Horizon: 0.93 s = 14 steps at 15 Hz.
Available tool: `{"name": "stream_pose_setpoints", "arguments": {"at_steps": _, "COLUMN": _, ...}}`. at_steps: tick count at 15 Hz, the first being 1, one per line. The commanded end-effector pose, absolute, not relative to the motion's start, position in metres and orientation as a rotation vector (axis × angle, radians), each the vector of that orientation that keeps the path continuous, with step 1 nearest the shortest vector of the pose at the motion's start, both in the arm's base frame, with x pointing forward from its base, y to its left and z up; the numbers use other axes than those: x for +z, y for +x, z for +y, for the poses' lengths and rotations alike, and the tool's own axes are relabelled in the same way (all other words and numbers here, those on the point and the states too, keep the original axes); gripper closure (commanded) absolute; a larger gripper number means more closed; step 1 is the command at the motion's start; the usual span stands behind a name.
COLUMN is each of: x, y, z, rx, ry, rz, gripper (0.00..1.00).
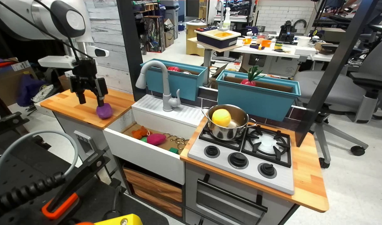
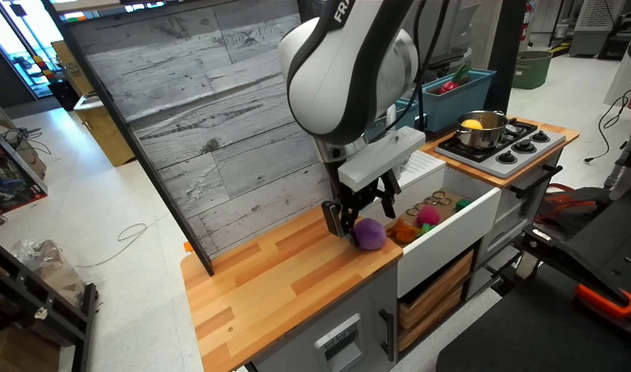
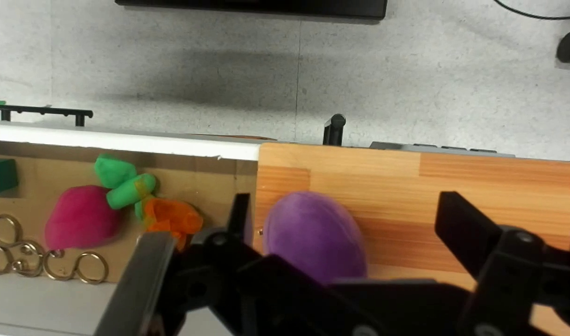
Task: Move the purple ball slightly up on the counter
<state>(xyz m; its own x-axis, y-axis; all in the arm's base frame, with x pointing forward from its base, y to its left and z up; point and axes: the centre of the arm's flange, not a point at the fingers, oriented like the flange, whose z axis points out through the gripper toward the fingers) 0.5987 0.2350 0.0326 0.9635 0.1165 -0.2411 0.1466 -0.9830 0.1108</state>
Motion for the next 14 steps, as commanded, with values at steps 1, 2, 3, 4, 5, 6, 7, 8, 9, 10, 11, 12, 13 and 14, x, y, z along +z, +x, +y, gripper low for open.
{"name": "stream_pose_setpoints", "arguments": {"at_steps": 1, "x": 0.011, "y": 0.625, "z": 0.239, "rx": -0.410, "ry": 2.968, "rz": 0.186, "gripper": 0.00}}
{"name": "stream_pose_setpoints", "arguments": {"at_steps": 2, "x": 0.007, "y": 0.625, "z": 0.237, "rx": -0.418, "ry": 2.957, "rz": 0.182, "gripper": 0.00}}
{"name": "stream_pose_setpoints", "arguments": {"at_steps": 3, "x": 0.004, "y": 0.625, "z": 0.234, "rx": -0.431, "ry": 2.945, "rz": 0.178, "gripper": 0.00}}
{"name": "stream_pose_setpoints", "arguments": {"at_steps": 4, "x": 0.000, "y": 0.626, "z": 0.232, "rx": -0.439, "ry": 2.936, "rz": 0.175, "gripper": 0.00}}
{"name": "stream_pose_setpoints", "arguments": {"at_steps": 5, "x": -0.004, "y": 0.627, "z": 0.230, "rx": -0.449, "ry": 2.926, "rz": 0.175, "gripper": 0.00}}
{"name": "stream_pose_setpoints", "arguments": {"at_steps": 6, "x": -0.008, "y": 0.629, "z": 0.230, "rx": -0.455, "ry": 2.917, "rz": 0.179, "gripper": 0.00}}
{"name": "stream_pose_setpoints", "arguments": {"at_steps": 7, "x": -0.011, "y": 0.632, "z": 0.229, "rx": -0.453, "ry": 2.911, "rz": 0.181, "gripper": 0.00}}
{"name": "stream_pose_setpoints", "arguments": {"at_steps": 8, "x": -0.015, "y": 0.636, "z": 0.230, "rx": -0.463, "ry": 2.911, "rz": 0.167, "gripper": 0.00}}
{"name": "stream_pose_setpoints", "arguments": {"at_steps": 9, "x": -0.017, "y": 0.640, "z": 0.231, "rx": -0.463, "ry": 2.909, "rz": 0.164, "gripper": 0.00}}
{"name": "stream_pose_setpoints", "arguments": {"at_steps": 10, "x": -0.020, "y": 0.644, "z": 0.233, "rx": -0.460, "ry": 2.908, "rz": 0.168, "gripper": 0.00}}
{"name": "stream_pose_setpoints", "arguments": {"at_steps": 11, "x": -0.022, "y": 0.648, "z": 0.236, "rx": -0.451, "ry": 2.910, "rz": 0.179, "gripper": 0.00}}
{"name": "stream_pose_setpoints", "arguments": {"at_steps": 12, "x": -0.023, "y": 0.651, "z": 0.237, "rx": -0.442, "ry": 2.911, "rz": 0.192, "gripper": 0.05}}
{"name": "stream_pose_setpoints", "arguments": {"at_steps": 13, "x": -0.022, "y": 0.653, "z": 0.239, "rx": -0.432, "ry": 2.907, "rz": 0.217, "gripper": 0.26}}
{"name": "stream_pose_setpoints", "arguments": {"at_steps": 14, "x": -0.020, "y": 0.655, "z": 0.243, "rx": -0.423, "ry": 2.908, "rz": 0.239, "gripper": 0.29}}
